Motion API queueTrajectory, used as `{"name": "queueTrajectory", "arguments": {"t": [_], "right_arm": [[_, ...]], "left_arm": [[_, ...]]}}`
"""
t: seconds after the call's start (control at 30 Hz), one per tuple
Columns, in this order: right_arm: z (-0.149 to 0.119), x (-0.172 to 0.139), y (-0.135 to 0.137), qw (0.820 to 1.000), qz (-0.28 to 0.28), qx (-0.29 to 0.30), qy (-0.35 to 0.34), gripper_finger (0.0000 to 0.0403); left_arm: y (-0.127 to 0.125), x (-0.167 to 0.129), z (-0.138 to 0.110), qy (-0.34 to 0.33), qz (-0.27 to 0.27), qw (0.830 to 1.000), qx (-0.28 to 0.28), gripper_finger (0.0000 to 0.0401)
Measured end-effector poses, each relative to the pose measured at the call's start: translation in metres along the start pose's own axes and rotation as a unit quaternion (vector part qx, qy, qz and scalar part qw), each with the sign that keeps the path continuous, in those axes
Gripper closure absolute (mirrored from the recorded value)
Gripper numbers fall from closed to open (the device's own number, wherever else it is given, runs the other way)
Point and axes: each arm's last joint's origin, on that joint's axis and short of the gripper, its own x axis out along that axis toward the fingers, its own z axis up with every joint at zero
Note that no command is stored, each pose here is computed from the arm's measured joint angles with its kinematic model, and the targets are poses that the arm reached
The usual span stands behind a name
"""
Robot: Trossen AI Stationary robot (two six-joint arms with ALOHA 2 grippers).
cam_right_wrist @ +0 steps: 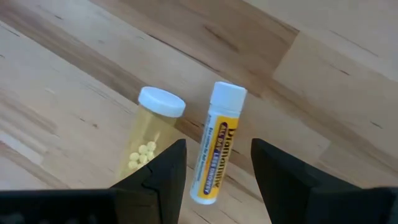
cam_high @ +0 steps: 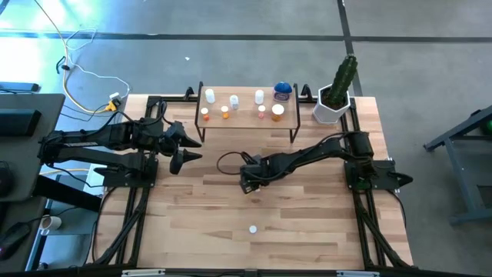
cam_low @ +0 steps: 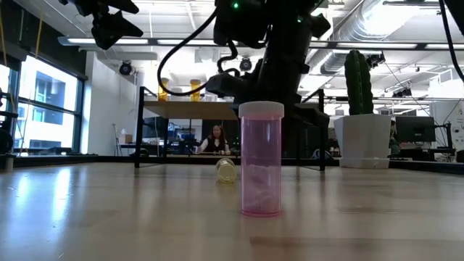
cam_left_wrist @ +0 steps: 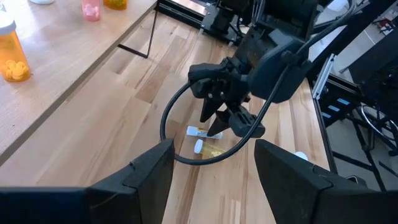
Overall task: Pick and place medicine bottles onto shelf by color
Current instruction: Put the white pill bottle on the shelf
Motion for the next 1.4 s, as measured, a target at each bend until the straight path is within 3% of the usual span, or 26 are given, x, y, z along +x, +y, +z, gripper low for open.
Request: {"name": "queueTrajectory", "arguments": {"t": [0.3, 0.73, 0.97, 1.13, 1.4], "right_arm": [[-0.003, 0.013, -0.002, 1.0, -0.012, 0.011, 0.022, 0.024], [-0.005, 0.012, -0.005, 0.999, -0.025, 0.022, 0.04, 0.0354], [-0.008, 0.002, 0.0, 0.999, -0.03, 0.009, 0.037, 0.0351], [-0.009, -0.02, 0.018, 0.999, -0.027, -0.025, -0.003, 0.0352], [-0.003, -0.067, 0.055, 0.986, 0.002, -0.087, -0.14, 0.0353]], "left_arm": [[0.0, 0.0, 0.0, 0.002, 0.001, 1.0, 0.002, 0.0188], [0.0, 0.0, 0.0, 0.002, 0.001, 1.0, 0.008, 0.0188], [0.0, 0.0, 0.0, 0.002, 0.001, 1.0, -0.017, 0.0188], [0.0, 0.0, 0.0, 0.002, 0.001, 0.999, -0.046, 0.0188], [0.0, 0.0, 0.0, 0.002, 0.001, 0.997, -0.071, 0.0188]]}}
